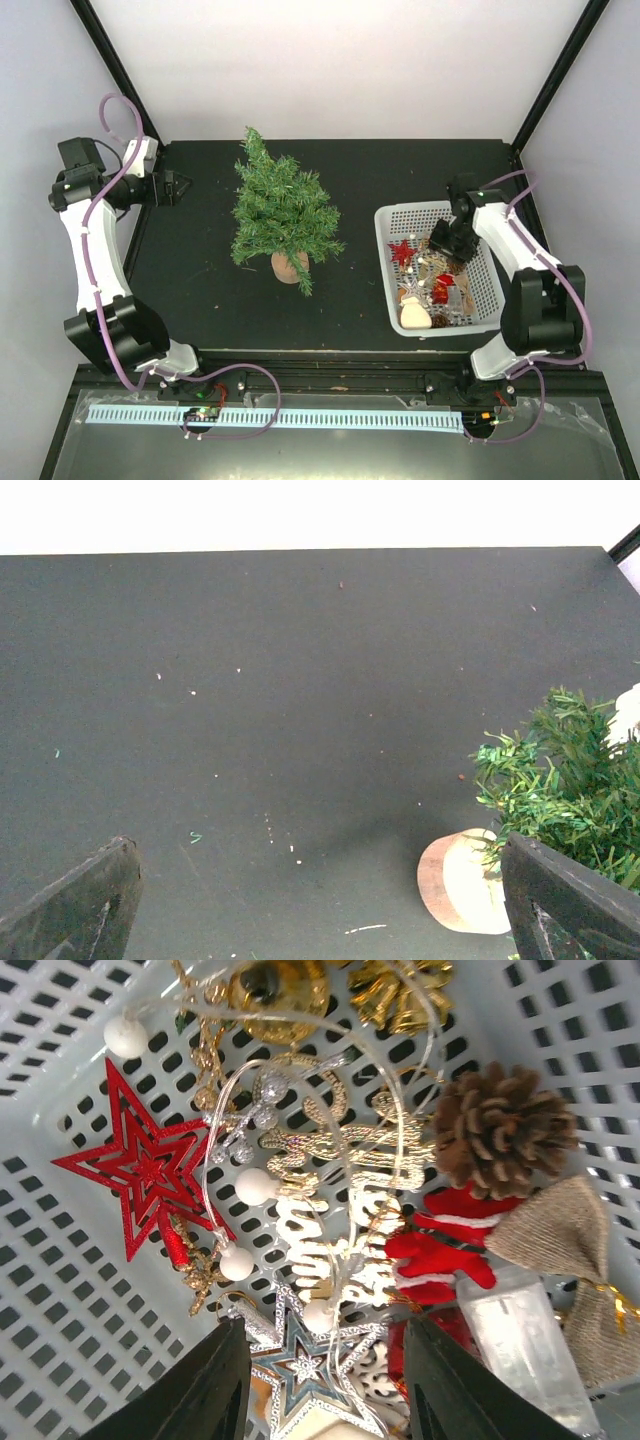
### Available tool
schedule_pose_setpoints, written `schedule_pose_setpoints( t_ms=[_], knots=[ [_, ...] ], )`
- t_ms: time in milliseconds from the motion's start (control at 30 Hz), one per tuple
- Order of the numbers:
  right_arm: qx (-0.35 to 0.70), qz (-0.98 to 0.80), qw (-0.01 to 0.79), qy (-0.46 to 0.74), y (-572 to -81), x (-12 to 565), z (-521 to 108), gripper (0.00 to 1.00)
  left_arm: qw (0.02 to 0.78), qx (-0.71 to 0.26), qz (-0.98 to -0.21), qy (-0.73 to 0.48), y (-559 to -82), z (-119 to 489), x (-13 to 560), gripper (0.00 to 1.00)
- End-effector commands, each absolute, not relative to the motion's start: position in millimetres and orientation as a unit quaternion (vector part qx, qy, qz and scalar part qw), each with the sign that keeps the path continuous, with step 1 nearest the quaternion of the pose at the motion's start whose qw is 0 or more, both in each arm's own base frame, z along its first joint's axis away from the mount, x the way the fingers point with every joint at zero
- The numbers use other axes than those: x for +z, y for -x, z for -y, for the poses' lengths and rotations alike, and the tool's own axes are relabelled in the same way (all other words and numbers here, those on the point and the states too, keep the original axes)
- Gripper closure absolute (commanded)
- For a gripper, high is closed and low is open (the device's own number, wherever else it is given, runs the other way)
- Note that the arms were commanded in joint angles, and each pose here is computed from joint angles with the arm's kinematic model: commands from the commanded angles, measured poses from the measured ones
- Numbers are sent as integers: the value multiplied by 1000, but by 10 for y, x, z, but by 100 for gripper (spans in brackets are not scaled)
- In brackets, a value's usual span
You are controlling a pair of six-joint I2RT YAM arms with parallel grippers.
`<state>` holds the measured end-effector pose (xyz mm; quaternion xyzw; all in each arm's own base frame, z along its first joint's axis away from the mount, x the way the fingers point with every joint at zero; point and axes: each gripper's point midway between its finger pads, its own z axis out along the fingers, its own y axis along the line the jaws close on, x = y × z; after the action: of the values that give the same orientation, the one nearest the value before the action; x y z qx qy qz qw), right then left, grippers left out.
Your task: Decorate the small christmas tree
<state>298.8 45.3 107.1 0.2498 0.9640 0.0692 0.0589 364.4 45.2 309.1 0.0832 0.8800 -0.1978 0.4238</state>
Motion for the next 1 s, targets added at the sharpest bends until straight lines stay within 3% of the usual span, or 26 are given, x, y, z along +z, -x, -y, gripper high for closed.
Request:
schedule_pose_setpoints(
  t_ms=[0,333,733,833,967],
  knots=[
    [75,-968,52,-235,-3092,998,-568,56,437,-199,-871,-106,-3622,-362,3215,2],
    [52,-969,22,-241,-3035,690,-527,56,412,-202,-881,-116,-3545,-310,3035,2],
    [21,-973,5,-231,-3061,367,-449,70,419,-189,-877,-141,-3448,-263,3042,2],
    [17,-973,6,-229,-3079,354,-436,78,417,-189,-877,-146,-3420,-251,3042,2],
    [13,-974,36,-224,-3181,570,-401,97,421,-185,-876,-148,-3403,-245,3075,2]
  ],
)
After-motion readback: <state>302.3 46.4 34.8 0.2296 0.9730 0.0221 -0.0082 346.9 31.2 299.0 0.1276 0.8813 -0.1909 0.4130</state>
